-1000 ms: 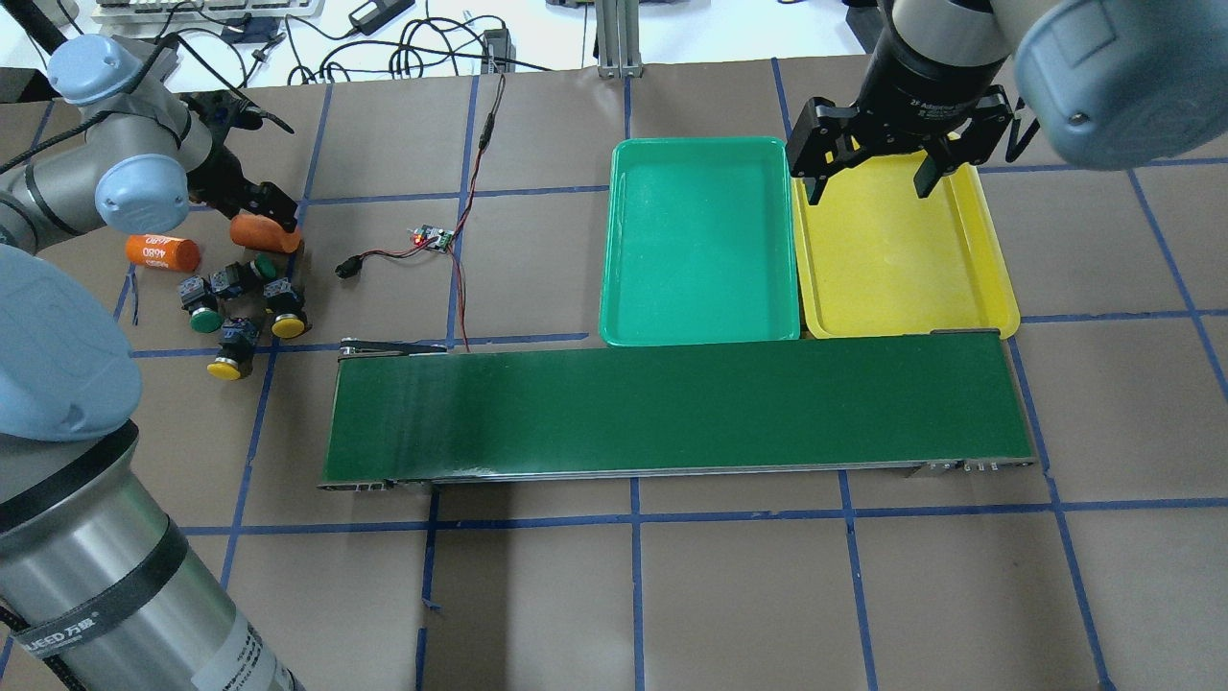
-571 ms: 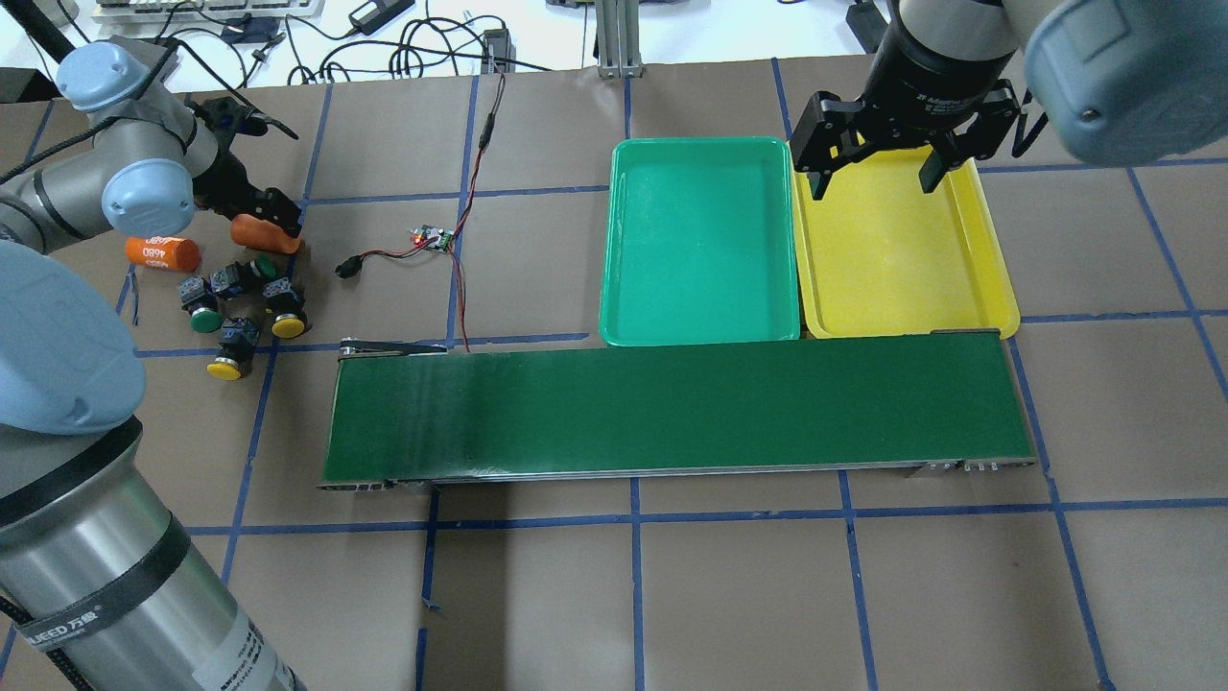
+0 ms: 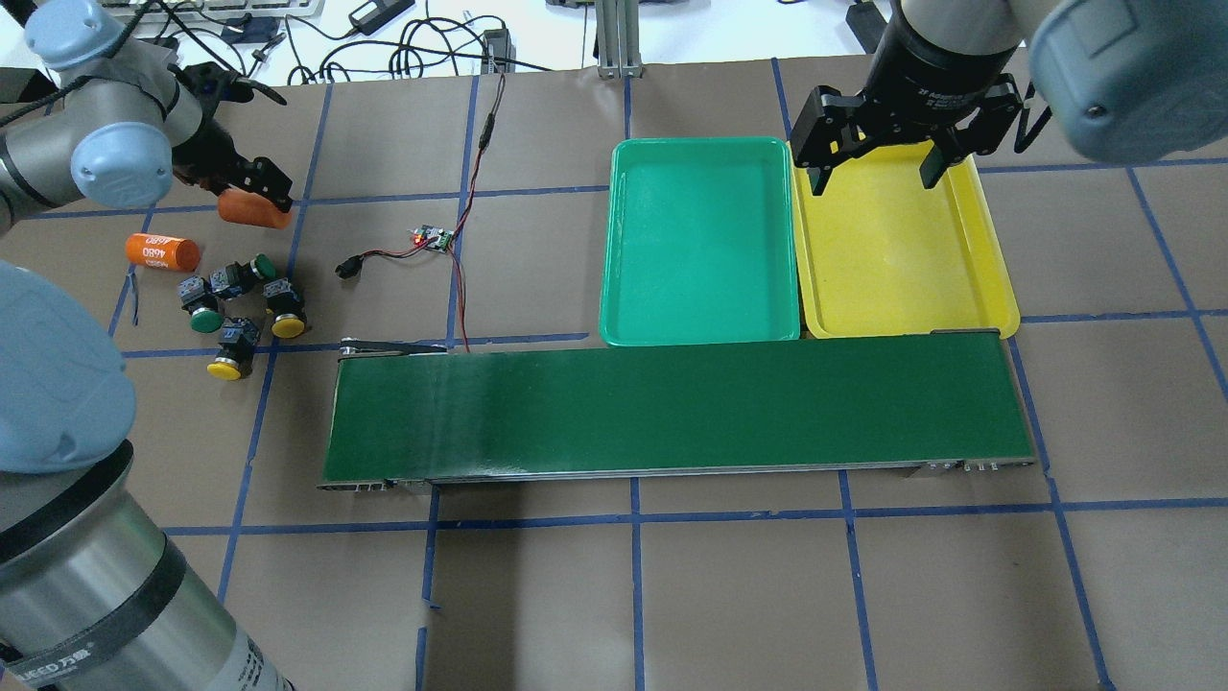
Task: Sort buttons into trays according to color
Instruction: 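Carry the orange cylinder with the left gripper to the conveyor's near end, then release the orange cylinder onto the conveyor belt with the left gripper, then grasp another orange cylinder with left gripper while right gripper moves to conveyor end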
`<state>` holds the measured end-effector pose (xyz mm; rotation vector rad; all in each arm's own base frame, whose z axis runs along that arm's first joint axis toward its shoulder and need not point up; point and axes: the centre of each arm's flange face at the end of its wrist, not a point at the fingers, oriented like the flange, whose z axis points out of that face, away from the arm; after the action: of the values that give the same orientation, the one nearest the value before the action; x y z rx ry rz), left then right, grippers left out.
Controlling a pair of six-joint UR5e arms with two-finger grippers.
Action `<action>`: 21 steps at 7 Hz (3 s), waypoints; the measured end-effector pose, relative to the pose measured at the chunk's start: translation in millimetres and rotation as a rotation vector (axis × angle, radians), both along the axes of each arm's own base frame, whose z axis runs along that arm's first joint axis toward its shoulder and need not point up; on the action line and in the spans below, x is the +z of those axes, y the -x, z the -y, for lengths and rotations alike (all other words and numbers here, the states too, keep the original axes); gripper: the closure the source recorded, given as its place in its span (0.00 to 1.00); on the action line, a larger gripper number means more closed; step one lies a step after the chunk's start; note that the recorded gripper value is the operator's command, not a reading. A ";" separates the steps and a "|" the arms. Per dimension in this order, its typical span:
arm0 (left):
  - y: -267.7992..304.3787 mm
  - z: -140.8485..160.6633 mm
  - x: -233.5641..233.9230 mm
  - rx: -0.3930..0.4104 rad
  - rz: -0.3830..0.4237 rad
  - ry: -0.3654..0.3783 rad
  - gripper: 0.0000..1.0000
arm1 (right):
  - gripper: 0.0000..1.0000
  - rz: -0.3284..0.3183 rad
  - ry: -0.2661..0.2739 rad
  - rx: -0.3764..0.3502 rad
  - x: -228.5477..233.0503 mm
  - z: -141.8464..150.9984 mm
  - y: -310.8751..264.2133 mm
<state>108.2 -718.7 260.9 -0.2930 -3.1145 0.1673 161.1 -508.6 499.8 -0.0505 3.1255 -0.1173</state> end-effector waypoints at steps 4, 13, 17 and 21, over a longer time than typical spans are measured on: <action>127.9 -88.9 65.1 0.144 -0.046 -0.115 1.00 | 0.00 -0.001 0.000 -0.002 -0.2 0.3 1.3; 191.8 -258.7 -3.2 0.154 -0.056 -0.247 0.00 | 0.00 -0.001 -0.006 -0.004 -2.8 -1.0 2.9; 182.2 -237.8 81.6 0.169 -0.093 -0.140 0.00 | 0.00 -0.009 0.000 0.003 0.8 -3.8 3.0; 37.4 -162.2 102.2 0.134 0.040 -0.024 0.00 | 0.00 -0.008 0.032 0.006 17.8 -18.0 0.3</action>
<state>70.8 -556.5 363.1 -0.0886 -3.1740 0.1260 160.8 -490.6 517.6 -0.0614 3.1318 -0.1678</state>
